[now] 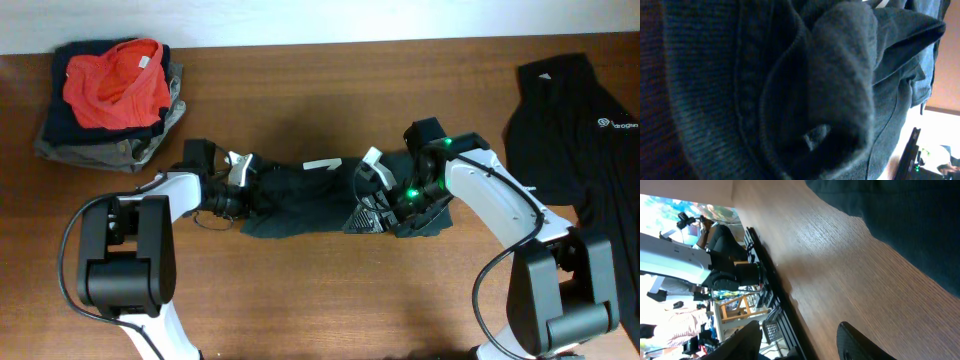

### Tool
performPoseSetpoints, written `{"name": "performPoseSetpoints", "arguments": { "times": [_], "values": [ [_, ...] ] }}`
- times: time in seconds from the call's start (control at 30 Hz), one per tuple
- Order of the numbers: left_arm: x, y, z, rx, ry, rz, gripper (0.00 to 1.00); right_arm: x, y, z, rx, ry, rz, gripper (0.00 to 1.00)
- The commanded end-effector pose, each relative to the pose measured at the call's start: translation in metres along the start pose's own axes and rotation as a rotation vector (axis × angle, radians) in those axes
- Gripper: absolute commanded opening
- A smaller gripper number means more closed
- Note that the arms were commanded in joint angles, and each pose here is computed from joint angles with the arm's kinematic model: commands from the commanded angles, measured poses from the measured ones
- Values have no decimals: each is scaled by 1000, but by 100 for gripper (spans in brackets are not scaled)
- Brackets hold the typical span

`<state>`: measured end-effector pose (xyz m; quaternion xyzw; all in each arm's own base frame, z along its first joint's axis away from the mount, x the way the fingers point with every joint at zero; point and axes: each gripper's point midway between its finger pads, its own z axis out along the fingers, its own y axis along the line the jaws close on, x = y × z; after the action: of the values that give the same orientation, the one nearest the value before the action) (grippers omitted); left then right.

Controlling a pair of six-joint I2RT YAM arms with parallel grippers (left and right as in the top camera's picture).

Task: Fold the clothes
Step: 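Fold the left end over toward the right with the left gripper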

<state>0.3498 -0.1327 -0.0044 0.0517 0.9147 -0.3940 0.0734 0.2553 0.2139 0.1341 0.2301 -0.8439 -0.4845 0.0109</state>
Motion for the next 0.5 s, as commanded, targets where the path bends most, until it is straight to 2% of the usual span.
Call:
{"name": "performPoseSetpoints", "arguments": {
  "times": [0.0,0.13,0.3,0.47],
  "values": [
    [19,49,-3,-160,34,-110,1,0,4,1,1,4,-28,53],
    [14,68,-26,-184,0,-185,1,1,4,1,1,6,-25,53],
    [11,102,-68,-305,-13,-300,1,1,3,1,6,7,-26,53],
    [0,110,-110,-346,-19,-375,1,3,-4,1,48,21,-26,53]
  ]
}}
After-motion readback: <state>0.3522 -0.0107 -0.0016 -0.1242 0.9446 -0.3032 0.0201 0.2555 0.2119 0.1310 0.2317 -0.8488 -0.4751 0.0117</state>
